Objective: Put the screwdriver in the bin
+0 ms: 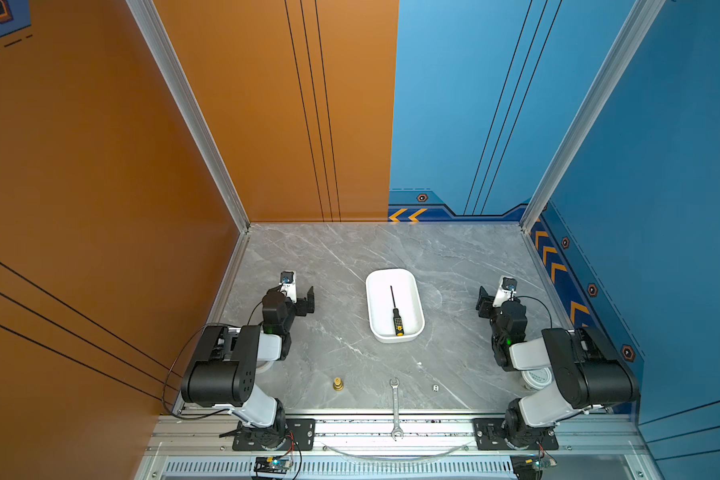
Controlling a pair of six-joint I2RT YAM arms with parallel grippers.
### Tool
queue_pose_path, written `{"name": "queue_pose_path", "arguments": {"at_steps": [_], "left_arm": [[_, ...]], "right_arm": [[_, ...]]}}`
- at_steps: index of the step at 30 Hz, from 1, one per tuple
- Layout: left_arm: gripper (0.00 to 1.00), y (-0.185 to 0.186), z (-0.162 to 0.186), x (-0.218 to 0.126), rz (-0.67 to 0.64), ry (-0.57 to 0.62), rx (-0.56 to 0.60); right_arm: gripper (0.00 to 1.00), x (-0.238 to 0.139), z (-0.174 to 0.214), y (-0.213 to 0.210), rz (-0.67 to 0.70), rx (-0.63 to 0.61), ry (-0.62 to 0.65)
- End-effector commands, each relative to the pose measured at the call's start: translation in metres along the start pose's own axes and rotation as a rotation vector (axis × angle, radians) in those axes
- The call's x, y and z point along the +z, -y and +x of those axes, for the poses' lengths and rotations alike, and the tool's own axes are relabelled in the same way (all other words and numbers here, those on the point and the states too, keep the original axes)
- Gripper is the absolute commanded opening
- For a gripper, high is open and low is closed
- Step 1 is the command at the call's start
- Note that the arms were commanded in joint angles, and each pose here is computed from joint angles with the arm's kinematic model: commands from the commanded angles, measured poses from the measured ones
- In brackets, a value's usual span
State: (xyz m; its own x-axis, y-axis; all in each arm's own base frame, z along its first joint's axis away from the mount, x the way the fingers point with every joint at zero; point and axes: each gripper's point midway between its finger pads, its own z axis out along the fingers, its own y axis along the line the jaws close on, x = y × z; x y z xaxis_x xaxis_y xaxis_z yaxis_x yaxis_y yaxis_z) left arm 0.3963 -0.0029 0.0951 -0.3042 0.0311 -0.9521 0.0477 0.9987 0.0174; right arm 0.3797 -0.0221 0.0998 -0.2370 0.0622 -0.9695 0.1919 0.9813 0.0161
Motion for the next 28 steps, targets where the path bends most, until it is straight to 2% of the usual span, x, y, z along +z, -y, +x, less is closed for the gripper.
{"name": "queue_pose_path", "arguments": {"at_steps": [1, 6, 7, 28], "left_arm": [[0.98, -0.0027, 0.0051, 0.0015, 0.002, -0.029, -0.035], [0.98, -0.0031, 0.0055, 0.0015, -0.008, -0.03, -0.029], [0.98, -0.0025, 0.0041, 0.0018, -0.008, -0.027, -0.028], [0.98, -0.0022, 0.0049, 0.0018, -0.009, -0.029, -0.025]], "right_arm": [[0.72, 0.0132, 0.0044, -0.0051, -0.024, -0.02, -0.089], [0.89, 0.0143, 0.0041, -0.0047, -0.026, -0.019, -0.092], [1.0, 0.0142, 0.0038, -0.0049, -0.026, -0.02, -0.092], [1.0, 0.0139, 0.0043, -0.0063, -0.025, -0.028, -0.094]]}}
